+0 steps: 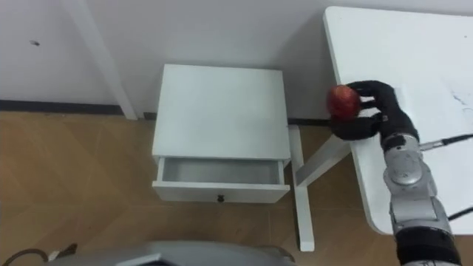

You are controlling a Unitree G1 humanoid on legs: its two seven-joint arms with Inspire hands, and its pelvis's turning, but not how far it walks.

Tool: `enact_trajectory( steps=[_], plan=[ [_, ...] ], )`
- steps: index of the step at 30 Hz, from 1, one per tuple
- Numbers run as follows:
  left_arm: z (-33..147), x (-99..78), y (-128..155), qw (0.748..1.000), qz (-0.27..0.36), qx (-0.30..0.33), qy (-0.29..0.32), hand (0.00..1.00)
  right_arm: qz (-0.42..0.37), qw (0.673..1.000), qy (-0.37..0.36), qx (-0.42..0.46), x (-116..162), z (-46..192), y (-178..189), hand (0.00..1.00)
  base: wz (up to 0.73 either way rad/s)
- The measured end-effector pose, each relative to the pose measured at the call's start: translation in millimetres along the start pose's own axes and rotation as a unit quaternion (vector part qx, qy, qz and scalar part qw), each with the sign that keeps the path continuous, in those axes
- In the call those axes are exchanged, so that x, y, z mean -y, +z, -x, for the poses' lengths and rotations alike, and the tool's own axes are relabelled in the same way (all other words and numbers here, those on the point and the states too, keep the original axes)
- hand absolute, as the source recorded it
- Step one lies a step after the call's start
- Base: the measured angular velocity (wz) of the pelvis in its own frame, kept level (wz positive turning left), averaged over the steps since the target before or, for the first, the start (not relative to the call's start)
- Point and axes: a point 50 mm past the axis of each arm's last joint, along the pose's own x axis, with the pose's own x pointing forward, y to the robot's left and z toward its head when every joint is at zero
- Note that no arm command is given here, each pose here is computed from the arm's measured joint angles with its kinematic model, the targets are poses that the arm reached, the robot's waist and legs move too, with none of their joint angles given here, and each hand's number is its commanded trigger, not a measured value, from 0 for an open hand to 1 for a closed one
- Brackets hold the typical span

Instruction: Put apple and close drawer

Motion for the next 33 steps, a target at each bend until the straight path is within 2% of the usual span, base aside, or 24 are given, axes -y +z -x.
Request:
enact_trajectory(
  steps=[6, 12, 24, 25, 26, 27, 28, 33],
  plan=[
    [-1.1, 0.3, 6.3, 1.000, -0.004, 0.010, 0.000, 0.00, 0.054, 0.995, 0.052, 0.065, -18.3, 1.9, 31.4, 1.00, 0.05],
    [-1.2, 1.6, 7.9, 1.000, -0.014, 0.012, -0.006, 0.00, 0.058, 0.988, 0.087, 0.112, -28.4, 5.0, 55.9, 1.00, 0.07],
    [-0.9, 11.4, 17.1, 0.998, -0.041, 0.028, -0.026, 0.00, 0.097, 0.972, 0.183, 0.115, -69.2, 10.8, 62.1, 1.00, 0.00],
    [-1.0, 11.4, 17.2, 0.998, -0.041, 0.029, -0.026, 0.00, 0.098, 0.971, 0.185, 0.112, -70.4, 10.9, 61.0, 0.88, 0.03],
    [-1.0, 11.5, 17.4, 0.998, -0.041, 0.029, -0.027, 0.00, 0.102, 0.971, 0.189, 0.109, -72.0, 11.1, 60.0, 0.71, 0.04],
    [-0.9, 11.9, 16.3, 0.998, -0.041, 0.027, -0.028, 0.00, 0.105, 0.970, 0.191, 0.106, -73.2, 11.3, 58.7, 0.22, 0.04],
    [-0.9, 12.0, 16.0, 0.998, -0.041, 0.026, -0.028, 0.00, 0.106, 0.970, 0.192, 0.103, -73.7, 11.6, 57.5, 0.00, 0.07],
    [-0.8, 12.5, 16.0, 0.998, -0.041, 0.026, -0.029, 0.00, 0.112, 0.969, 0.202, 0.090, -77.7, 13.8, 52.5, 0.00, 0.02]
  ],
)
